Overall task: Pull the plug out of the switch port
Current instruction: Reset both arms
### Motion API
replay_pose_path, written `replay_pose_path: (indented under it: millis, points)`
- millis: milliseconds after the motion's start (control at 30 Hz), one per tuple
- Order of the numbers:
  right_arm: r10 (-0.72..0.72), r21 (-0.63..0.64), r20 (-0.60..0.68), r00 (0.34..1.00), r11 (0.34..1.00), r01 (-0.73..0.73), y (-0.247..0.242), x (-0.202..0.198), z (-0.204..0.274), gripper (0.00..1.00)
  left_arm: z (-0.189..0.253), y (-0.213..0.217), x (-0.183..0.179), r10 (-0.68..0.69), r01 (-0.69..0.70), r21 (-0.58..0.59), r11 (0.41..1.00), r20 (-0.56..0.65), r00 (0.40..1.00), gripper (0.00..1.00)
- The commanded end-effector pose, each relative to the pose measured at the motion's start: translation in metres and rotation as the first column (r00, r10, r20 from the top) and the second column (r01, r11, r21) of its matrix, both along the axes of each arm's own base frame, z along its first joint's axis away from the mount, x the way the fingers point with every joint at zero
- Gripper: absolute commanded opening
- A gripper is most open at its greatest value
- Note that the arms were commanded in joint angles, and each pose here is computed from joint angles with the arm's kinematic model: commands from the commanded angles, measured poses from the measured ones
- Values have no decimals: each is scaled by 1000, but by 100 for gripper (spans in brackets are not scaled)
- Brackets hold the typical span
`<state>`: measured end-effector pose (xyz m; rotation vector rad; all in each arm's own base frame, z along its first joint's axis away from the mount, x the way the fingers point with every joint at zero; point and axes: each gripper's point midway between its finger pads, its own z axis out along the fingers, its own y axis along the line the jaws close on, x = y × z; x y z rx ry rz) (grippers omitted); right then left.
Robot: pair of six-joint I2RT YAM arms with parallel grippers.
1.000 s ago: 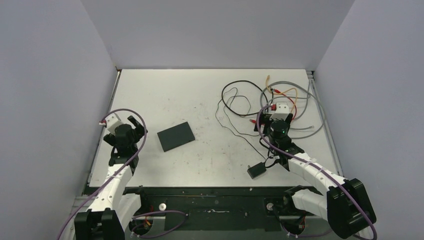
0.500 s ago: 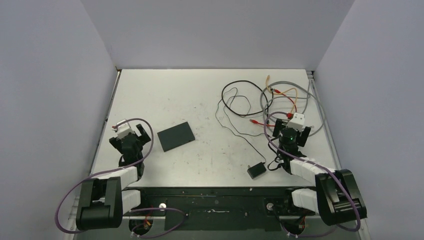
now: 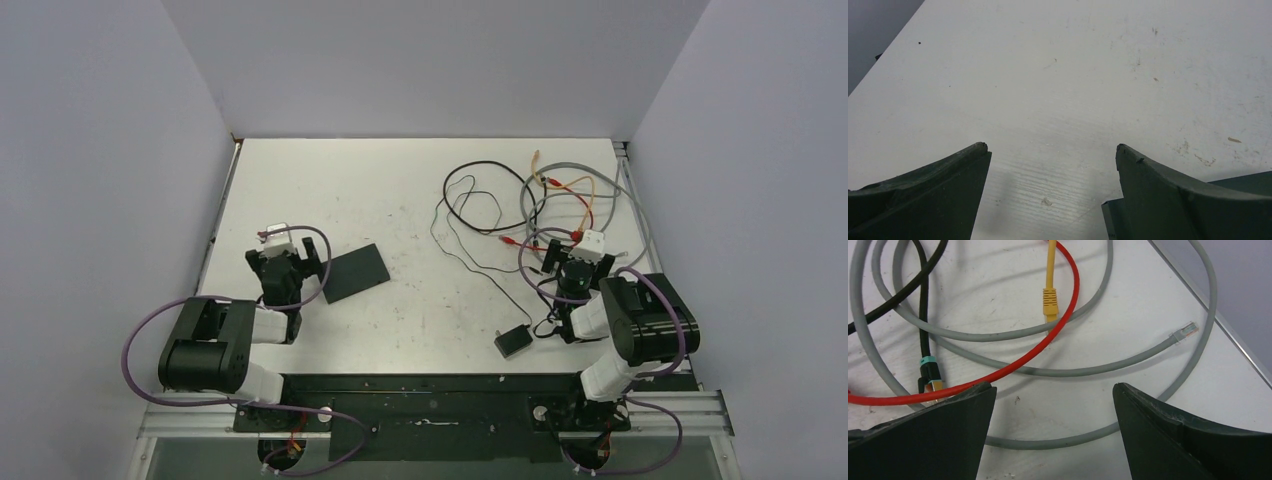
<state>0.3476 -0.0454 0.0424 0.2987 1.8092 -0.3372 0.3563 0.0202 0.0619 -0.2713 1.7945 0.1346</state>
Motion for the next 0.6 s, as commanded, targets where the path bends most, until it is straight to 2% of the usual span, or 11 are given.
replay_pose_path:
  millis: [0, 567]
  points:
    - [40, 11, 137, 990, 999, -42, 8, 20, 33, 90, 38, 0, 16, -2, 1, 9, 1000, 137, 991, 96]
    - [46, -14, 132, 990, 999, -44, 11, 22, 33, 90, 37, -2, 17, -14, 11, 18, 1000, 137, 990, 96]
